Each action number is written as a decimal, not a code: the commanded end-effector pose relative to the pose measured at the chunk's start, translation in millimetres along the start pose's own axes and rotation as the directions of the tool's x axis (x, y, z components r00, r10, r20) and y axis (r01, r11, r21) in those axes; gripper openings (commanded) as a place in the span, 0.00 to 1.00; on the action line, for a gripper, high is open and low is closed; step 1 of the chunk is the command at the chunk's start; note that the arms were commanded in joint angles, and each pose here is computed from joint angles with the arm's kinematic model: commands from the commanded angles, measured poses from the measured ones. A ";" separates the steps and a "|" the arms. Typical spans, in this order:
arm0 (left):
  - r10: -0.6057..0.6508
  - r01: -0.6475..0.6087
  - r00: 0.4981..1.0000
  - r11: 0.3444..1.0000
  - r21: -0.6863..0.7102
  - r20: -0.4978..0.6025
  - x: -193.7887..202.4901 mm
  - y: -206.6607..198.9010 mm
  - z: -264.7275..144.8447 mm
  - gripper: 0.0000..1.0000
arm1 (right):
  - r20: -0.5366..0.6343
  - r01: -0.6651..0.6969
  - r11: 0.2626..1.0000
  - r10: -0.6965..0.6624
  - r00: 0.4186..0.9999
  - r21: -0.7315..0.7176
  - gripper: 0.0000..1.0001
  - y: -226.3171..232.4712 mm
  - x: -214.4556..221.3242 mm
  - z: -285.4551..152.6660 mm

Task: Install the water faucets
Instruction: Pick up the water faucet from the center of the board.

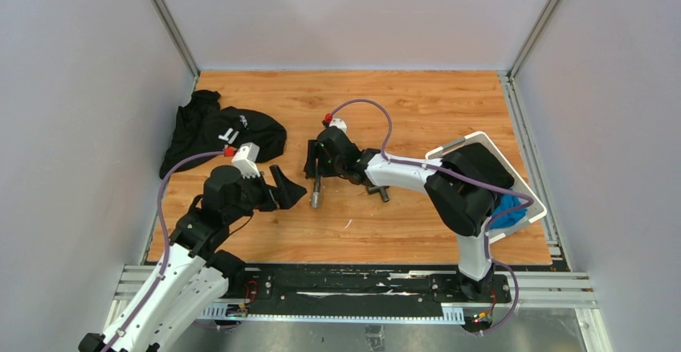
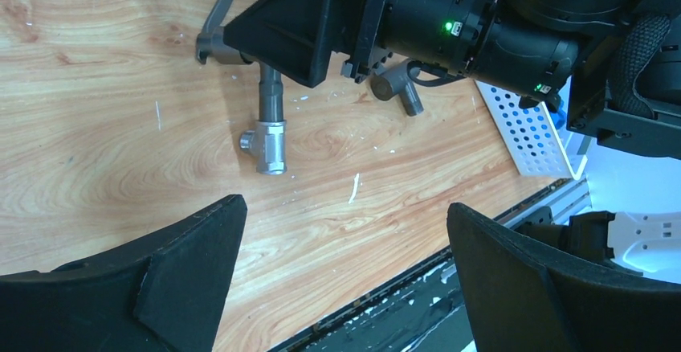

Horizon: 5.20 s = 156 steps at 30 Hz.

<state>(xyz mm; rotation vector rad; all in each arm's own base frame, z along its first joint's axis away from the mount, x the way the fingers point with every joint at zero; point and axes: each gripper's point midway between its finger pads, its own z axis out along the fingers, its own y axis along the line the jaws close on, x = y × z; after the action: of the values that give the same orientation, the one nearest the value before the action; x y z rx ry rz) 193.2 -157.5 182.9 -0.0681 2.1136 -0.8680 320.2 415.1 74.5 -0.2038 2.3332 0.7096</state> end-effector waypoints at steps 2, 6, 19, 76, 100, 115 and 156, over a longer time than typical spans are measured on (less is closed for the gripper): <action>0.016 -0.010 0.998 0.995 -0.101 0.062 -20.7 7.2 -15.8 1.00 | 0.032 0.090 0.992 -0.093 0.995 0.085 0.70 -6.3 -23.0 -36.0; 0.049 -0.032 0.993 0.987 -0.157 0.109 -40.2 5.7 -34.8 1.00 | 0.125 0.165 0.967 -0.191 0.974 0.192 0.76 -35.9 -53.6 -86.6; 0.190 -0.133 0.975 0.913 -0.386 0.112 -72.8 16.2 -33.8 1.00 | -0.222 0.337 0.914 -0.288 0.931 0.227 0.77 -166.3 24.9 -143.9; 0.025 0.036 0.979 0.955 0.294 -0.202 28.8 -138.3 105.8 0.74 | 0.143 0.107 0.979 -0.082 0.986 -0.176 0.00 -49.4 4.4 -224.3; 0.036 0.046 0.972 0.941 0.335 -0.234 37.3 -151.6 111.5 0.03 | 0.122 0.134 0.971 -0.111 0.986 -0.198 0.00 -42.9 11.7 -225.6; 0.714 -0.330 0.592 0.638 0.695 -0.374 83.8 -132.6 33.8 0.00 | 0.068 0.327 0.689 -0.375 0.924 -0.647 0.84 -5.6 28.4 -308.1; 0.777 -0.203 0.543 0.491 0.847 -0.320 78.2 -166.9 7.3 0.00 | 0.021 0.244 0.437 -0.455 0.890 -0.866 0.00 46.1 96.9 -274.9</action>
<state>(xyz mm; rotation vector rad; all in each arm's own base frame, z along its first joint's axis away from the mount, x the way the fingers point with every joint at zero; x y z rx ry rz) 100.0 -304.8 216.5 1.5332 2.0267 -1.4010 75.7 300.6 185.4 -1.2295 1.8468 1.6191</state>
